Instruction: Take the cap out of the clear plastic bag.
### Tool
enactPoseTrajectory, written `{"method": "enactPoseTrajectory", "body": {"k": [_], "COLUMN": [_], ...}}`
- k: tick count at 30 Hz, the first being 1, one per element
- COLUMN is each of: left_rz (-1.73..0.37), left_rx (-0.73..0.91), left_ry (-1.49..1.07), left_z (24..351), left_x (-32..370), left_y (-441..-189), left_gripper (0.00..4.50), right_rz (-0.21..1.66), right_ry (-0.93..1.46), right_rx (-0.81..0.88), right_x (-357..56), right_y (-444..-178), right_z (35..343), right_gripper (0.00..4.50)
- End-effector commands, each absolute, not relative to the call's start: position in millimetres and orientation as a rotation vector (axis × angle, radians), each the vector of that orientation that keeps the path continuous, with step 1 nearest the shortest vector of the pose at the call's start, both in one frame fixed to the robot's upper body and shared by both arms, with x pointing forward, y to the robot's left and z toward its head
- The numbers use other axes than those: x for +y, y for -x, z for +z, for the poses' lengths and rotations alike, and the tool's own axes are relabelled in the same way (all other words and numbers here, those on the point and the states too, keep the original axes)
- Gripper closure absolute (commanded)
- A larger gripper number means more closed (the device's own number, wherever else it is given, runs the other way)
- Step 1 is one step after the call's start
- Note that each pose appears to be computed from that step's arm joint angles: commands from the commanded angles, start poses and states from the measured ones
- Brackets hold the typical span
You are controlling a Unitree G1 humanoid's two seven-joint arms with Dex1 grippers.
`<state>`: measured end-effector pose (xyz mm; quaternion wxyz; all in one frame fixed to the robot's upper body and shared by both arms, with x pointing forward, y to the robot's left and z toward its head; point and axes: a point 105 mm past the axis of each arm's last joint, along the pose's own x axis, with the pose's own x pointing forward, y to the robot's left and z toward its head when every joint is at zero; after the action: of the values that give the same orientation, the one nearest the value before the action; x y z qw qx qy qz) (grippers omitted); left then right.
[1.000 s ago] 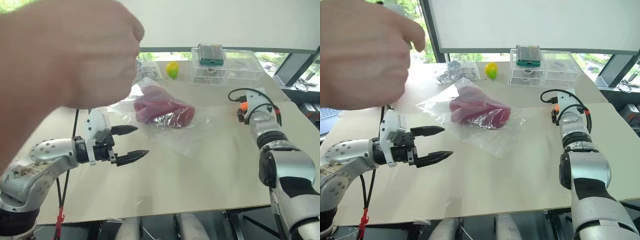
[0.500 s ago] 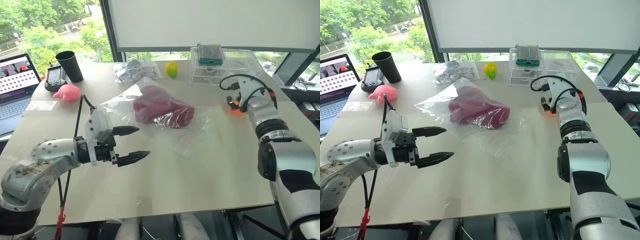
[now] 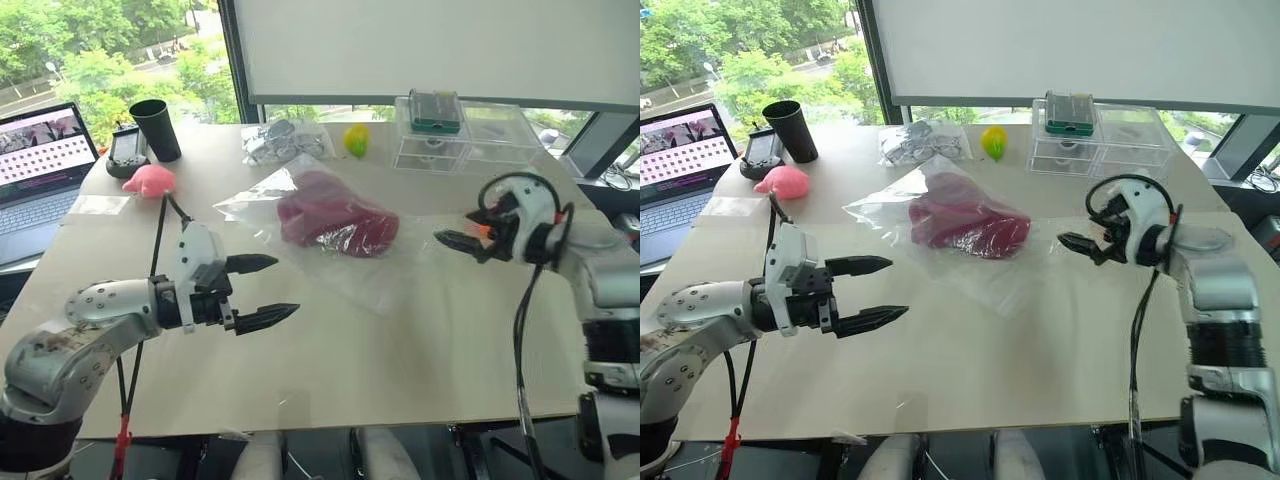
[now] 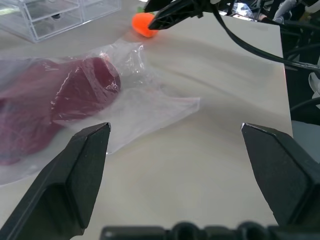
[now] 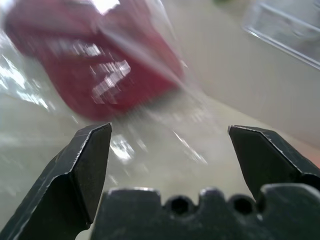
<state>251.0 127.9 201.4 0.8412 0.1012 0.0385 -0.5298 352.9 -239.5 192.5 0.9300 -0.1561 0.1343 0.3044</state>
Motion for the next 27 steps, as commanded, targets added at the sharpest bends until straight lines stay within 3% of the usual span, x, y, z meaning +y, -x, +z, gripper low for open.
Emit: {"method": "enactPoseTrajectory", "body": {"k": [1, 7, 14, 19, 25, 27], "left_rz": [-1.115, -1.112, -1.097, -0.960, -0.669, -0.648], "left_rx": [0.044, 0.055, 0.071, 0.234, 0.460, 0.486], "left_ry": [-0.209, -0.183, 0.015, 0.461, 0.941, 1.067], "left_z": [208.6, 203.7, 202.2, 181.8, 145.5, 148.8], "left_x": [126.9, 124.0, 121.6, 125.9, 121.8, 119.5], "left_y": [-249.9, -249.1, -246.0, -258.5, -290.6, -298.7], "left_gripper": [0.00, 0.00, 0.00, 0.00, 0.00, 0.00], "right_rz": [1.006, 1.168, 1.182, 1.178, 1.179, 1.164], "right_ry": [0.321, 0.328, 0.332, 0.341, 0.334, 0.334], "right_rx": [0.204, 0.219, 0.173, 0.166, 0.136, 0.130], "right_x": [-200.5, -184.5, -172.2, -168.1, -162.7, -162.9], "right_y": [-292.3, -259.5, -257.5, -256.7, -253.6, -254.0], "right_z": [217.4, 211.5, 215.6, 216.5, 220.6, 220.8], "right_gripper": [0.07, 0.07, 0.07, 0.07, 0.07, 0.07]}}
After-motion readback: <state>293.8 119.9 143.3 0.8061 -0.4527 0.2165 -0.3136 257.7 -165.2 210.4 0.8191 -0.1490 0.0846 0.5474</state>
